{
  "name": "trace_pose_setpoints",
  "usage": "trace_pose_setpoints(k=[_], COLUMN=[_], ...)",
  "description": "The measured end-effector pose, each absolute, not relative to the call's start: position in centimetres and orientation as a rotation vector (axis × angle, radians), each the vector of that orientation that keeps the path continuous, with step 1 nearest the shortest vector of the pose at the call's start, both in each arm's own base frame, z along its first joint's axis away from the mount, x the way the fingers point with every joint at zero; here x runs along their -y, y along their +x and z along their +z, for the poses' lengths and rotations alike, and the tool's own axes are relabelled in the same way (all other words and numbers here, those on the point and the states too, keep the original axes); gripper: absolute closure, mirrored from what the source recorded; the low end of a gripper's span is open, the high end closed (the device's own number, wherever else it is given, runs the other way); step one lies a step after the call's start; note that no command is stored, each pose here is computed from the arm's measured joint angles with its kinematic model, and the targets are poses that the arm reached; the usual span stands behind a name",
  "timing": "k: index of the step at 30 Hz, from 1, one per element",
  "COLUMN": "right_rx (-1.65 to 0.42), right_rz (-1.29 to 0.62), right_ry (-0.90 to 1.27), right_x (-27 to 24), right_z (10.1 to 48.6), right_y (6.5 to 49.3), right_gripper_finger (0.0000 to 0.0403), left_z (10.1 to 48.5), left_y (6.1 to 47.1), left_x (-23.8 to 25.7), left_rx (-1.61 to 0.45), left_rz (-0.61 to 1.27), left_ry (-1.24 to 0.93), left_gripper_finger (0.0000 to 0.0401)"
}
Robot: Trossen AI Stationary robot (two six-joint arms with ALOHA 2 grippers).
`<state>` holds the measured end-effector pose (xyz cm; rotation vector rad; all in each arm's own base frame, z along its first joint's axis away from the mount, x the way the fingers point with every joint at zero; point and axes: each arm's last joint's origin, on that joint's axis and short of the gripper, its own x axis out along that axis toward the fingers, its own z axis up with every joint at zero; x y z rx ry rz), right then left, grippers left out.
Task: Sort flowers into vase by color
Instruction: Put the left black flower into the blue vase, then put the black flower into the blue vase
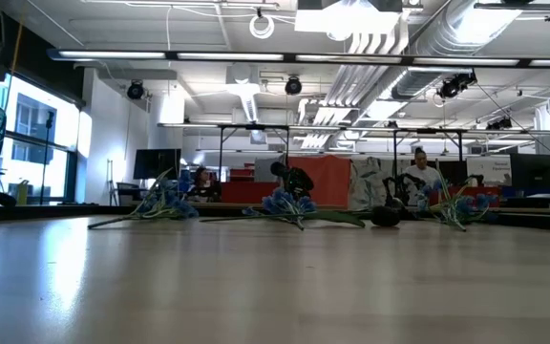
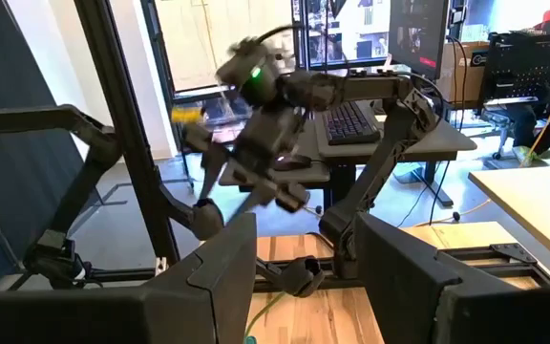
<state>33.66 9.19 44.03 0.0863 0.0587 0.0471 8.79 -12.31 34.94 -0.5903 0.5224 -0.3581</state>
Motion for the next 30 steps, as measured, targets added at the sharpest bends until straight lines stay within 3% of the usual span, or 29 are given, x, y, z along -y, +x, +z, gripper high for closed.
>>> trace_pose_setpoints(k=[7, 14, 21, 27, 30], right_rx=[-0.057, 0.021, -0.006, -0.244, -0.35], right_rz=[0.048, 0.03, -0.269, -0.455, -0.588], right_ry=[0.063, 0.19, 0.403, 0.507, 0.572], right_x=[-9.2, -8.6, -5.0, 0.6, 3.9], right_z=[44.0, 44.8, 43.0, 39.2, 37.7], right_y=[33.7, 33.8, 35.8, 36.8, 36.3], right_gripper_finger=[0.0231, 0.0231, 0.0231, 0.0231, 0.0231], left_z=[39.5, 42.4, 41.6, 39.7, 40.2], left_y=[7.8, 7.8, 10.6, 15.3, 16.4], left_x=[9.8, 7.4, 6.1, 5.4, 4.5], left_rx=[-0.246, -0.003, -0.012, -0.151, -0.123], left_rz=[-0.326, 0.021, 0.084, 0.031, 0.008], left_ry=[-0.652, -0.407, -0.508, -0.596, -0.579], left_gripper_finger=[0.0235, 0.0238, 0.0258, 0.0274, 0.0274])
